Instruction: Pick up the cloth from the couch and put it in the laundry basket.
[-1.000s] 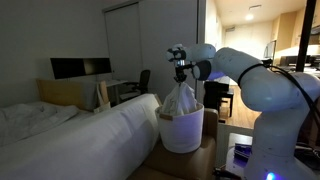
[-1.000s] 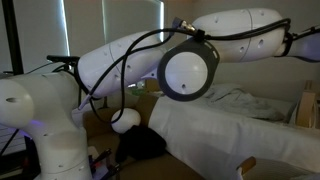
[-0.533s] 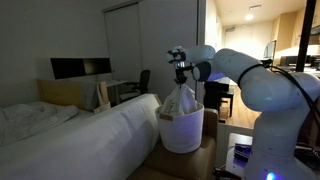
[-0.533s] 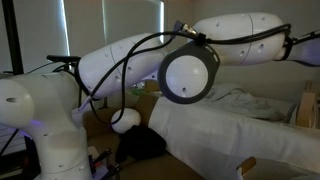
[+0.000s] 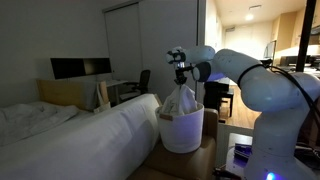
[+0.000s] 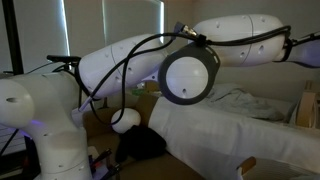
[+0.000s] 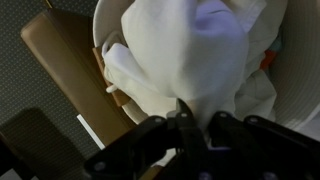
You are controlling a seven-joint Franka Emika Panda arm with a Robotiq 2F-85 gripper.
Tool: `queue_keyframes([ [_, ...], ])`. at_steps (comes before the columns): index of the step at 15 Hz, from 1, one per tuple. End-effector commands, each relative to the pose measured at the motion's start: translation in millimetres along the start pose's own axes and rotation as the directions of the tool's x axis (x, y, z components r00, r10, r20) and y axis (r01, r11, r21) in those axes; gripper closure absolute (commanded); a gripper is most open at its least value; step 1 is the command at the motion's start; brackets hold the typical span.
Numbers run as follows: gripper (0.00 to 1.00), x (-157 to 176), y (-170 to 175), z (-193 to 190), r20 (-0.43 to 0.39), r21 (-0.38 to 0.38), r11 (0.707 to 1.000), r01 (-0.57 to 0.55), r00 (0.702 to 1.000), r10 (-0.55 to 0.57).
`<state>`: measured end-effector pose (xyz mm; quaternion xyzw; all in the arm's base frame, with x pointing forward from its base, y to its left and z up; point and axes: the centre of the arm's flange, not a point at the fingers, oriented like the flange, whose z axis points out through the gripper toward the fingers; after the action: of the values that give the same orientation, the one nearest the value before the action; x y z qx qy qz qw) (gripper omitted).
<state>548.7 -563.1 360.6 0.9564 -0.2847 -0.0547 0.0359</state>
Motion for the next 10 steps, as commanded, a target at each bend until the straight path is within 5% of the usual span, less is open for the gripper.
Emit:
queue_keyframes([
  [1,0.9,-4.6,-7.3,13.2,-0.003,-0.002,1.0,0.019,1.0,-0.019],
  [10,0.89,-11.4,-42.6,100.2,0.12,0.038,0.992,0.122,0.985,-0.126],
])
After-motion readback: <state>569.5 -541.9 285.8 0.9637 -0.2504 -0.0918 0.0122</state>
